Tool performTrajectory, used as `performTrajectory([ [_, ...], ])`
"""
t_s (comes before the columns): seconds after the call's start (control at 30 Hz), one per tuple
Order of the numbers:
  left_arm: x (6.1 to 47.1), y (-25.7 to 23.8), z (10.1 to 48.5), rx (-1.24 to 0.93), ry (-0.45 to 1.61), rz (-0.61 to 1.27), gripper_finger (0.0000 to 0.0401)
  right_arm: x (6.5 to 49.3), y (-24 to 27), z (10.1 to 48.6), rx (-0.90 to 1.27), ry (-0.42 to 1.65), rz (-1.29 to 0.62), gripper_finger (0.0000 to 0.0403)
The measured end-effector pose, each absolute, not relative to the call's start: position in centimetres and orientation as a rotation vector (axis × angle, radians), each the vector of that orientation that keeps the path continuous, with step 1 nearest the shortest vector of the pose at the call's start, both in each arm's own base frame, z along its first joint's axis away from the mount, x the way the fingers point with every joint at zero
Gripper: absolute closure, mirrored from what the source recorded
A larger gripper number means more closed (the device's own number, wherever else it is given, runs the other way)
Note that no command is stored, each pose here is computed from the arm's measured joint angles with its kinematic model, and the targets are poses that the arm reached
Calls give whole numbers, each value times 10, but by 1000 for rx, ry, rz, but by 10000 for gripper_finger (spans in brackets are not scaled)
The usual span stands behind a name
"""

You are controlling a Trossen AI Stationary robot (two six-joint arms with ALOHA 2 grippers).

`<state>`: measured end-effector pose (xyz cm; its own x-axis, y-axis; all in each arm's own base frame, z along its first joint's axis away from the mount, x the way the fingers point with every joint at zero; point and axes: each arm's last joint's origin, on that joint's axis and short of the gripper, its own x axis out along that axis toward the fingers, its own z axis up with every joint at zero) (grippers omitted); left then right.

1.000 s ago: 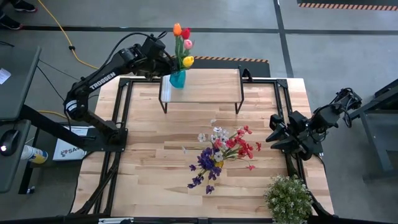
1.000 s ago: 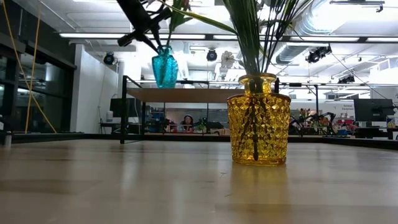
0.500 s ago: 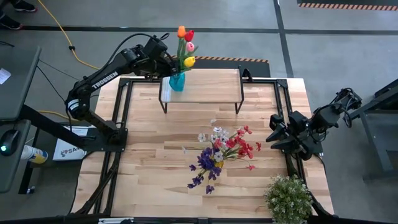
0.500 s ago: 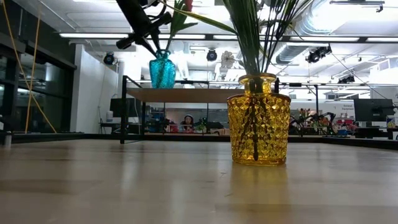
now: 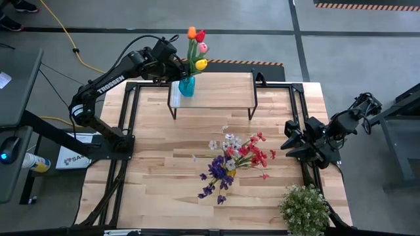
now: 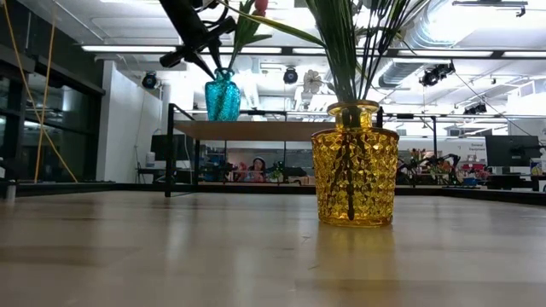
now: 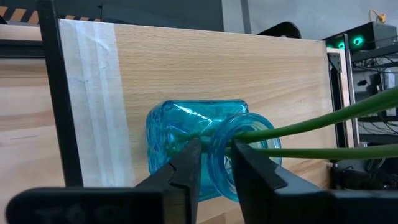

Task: Pick and place flowers into a vace then onto a shelf
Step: Put the blue flower vase on the shelf

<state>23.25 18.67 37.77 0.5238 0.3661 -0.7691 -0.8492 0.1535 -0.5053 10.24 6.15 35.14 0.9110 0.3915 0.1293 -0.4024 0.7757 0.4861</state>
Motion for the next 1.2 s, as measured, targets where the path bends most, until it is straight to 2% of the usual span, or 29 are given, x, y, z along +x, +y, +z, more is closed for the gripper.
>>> performTrajectory([
  [1.2,226,181,384,-1093,531,927,289,102,62,351,530,-14,459,272],
])
